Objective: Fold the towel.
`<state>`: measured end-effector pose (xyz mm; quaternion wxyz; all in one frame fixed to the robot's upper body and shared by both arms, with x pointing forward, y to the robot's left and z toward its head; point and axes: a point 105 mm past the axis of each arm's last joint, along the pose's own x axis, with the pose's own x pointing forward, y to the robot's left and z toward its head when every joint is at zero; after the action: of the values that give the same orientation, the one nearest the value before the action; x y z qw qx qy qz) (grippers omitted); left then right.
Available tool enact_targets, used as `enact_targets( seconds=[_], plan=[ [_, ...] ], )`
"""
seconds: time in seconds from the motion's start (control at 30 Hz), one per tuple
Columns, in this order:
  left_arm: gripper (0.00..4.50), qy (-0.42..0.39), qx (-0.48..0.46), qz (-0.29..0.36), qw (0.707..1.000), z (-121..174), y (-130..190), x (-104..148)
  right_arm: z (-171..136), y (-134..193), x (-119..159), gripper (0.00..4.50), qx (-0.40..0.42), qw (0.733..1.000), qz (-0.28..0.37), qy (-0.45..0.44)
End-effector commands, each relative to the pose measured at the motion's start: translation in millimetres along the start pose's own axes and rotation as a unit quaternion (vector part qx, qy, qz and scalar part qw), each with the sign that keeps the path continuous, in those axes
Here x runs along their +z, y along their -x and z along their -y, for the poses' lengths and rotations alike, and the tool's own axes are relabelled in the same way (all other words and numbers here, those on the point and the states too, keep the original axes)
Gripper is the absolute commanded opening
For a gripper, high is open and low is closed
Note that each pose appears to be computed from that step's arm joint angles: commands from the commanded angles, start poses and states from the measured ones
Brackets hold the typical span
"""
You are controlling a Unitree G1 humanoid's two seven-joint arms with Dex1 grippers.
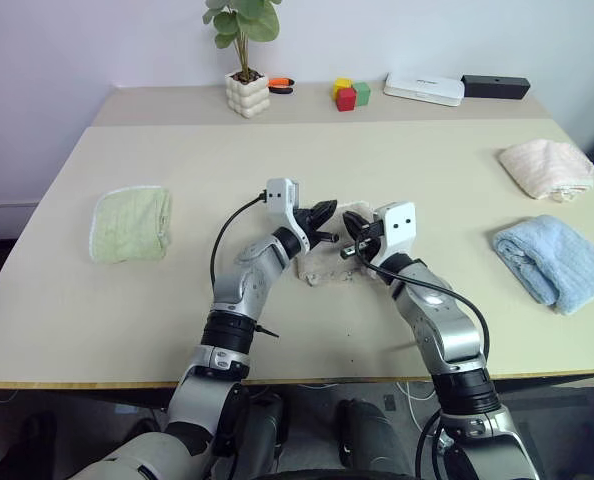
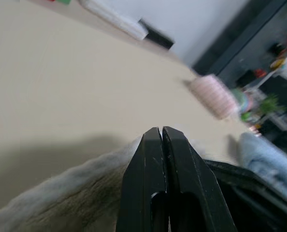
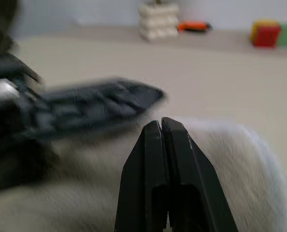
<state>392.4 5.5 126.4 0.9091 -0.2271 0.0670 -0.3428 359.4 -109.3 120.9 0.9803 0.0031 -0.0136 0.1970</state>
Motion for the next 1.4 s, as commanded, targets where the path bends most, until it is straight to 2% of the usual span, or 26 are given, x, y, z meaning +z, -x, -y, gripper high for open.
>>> enact_targets(
  seconds=[0.03,0.17,0.27,0.3,0.37,0.43,0.6,0.7,0.77,0.9,1.07,1.3,1.4],
  plan=[
    [0.03,-0.024,0.024,-0.038,0.999,-10,2,-13,19,4,-18,0.01,-0.052,0.997,-0.041,0.032],
    [0.03,-0.062,0.052,-0.088,0.993,-30,14,-27,55,16,-34,0.01,-0.127,0.985,-0.091,0.068],
    [0.03,0.028,0.039,-0.057,0.997,-31,17,-15,56,18,-33,0.01,-0.122,0.988,-0.085,0.033],
    [0.27,0.031,0.012,-0.047,0.998,-25,18,-9,53,19,-29,0.25,-0.115,0.991,-0.069,-0.002],
    [0.86,0.024,-0.007,-0.030,0.999,-20,19,0,42,17,-20,0.84,-0.085,0.995,-0.051,-0.020],
    [1.88,-0.010,-0.025,-0.012,1.000,-14,20,10,42,15,-11,1.79,-0.084,0.996,-0.040,-0.018],
    [4.44,-0.010,-0.060,0.017,0.998,-5,23,29,54,12,15,4.34,-0.095,0.991,-0.005,-0.096],
    [4.48,-0.059,-0.115,0.042,0.991,-3,39,56,69,18,39,4.44,-0.065,0.994,-0.030,-0.083],
    [4.48,-0.103,-0.150,0.031,0.983,-2,50,62,64,21,38,4.44,-0.030,0.991,-0.074,-0.111],
    [4.48,-0.109,-0.195,0.025,0.974,-6,67,71,58,26,29,4.44,-0.006,0.983,-0.128,-0.134],
    [4.48,-0.156,-0.305,0.001,0.939,2,110,79,46,27,18,4.44,0.021,0.967,-0.179,-0.178],
    [4.48,-0.201,-0.328,-0.043,0.922,-7,143,82,36,25,-1,4.44,0.034,0.950,-0.228,-0.209],
    [4.48,-0.226,-0.312,-0.056,0.921,-15,154,88,14,24,-8,4.44,0.082,0.933,-0.244,-0.250]
  ],
)
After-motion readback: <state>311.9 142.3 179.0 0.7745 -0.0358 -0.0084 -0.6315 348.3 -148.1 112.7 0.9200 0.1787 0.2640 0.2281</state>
